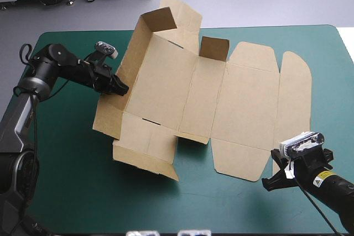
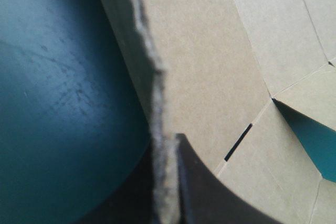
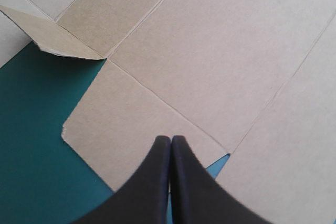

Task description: Fold the box

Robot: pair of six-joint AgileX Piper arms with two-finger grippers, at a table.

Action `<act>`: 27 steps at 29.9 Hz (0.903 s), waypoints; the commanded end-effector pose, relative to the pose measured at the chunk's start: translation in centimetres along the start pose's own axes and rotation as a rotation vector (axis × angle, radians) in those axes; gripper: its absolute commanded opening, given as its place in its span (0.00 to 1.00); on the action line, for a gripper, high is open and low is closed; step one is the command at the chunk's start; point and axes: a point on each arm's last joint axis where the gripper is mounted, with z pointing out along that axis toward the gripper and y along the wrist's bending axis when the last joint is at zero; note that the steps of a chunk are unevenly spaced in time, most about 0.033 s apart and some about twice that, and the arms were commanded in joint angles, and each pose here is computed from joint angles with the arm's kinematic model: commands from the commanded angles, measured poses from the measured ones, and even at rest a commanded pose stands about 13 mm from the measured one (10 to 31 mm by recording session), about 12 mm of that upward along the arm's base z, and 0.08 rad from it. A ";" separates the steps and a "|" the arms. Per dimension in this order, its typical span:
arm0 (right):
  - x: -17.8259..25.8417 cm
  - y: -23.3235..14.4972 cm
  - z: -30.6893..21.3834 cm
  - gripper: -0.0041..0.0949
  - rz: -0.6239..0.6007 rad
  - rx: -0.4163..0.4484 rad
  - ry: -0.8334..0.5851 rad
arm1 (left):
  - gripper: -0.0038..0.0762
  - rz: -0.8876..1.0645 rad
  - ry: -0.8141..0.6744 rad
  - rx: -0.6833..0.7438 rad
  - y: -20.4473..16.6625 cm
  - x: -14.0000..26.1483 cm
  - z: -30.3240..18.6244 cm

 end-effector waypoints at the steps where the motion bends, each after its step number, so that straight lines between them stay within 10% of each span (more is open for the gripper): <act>1: -1.2 0.0 -0.4 0.02 0.007 0.005 -0.075 | 0.04 0.164 -0.049 -0.092 -3.5 -3.1 -3.5; 27: -4.5 -0.2 -1.8 0.02 0.108 0.016 -0.231 | 0.04 0.806 -0.006 -0.581 -13.7 -8.4 -1.4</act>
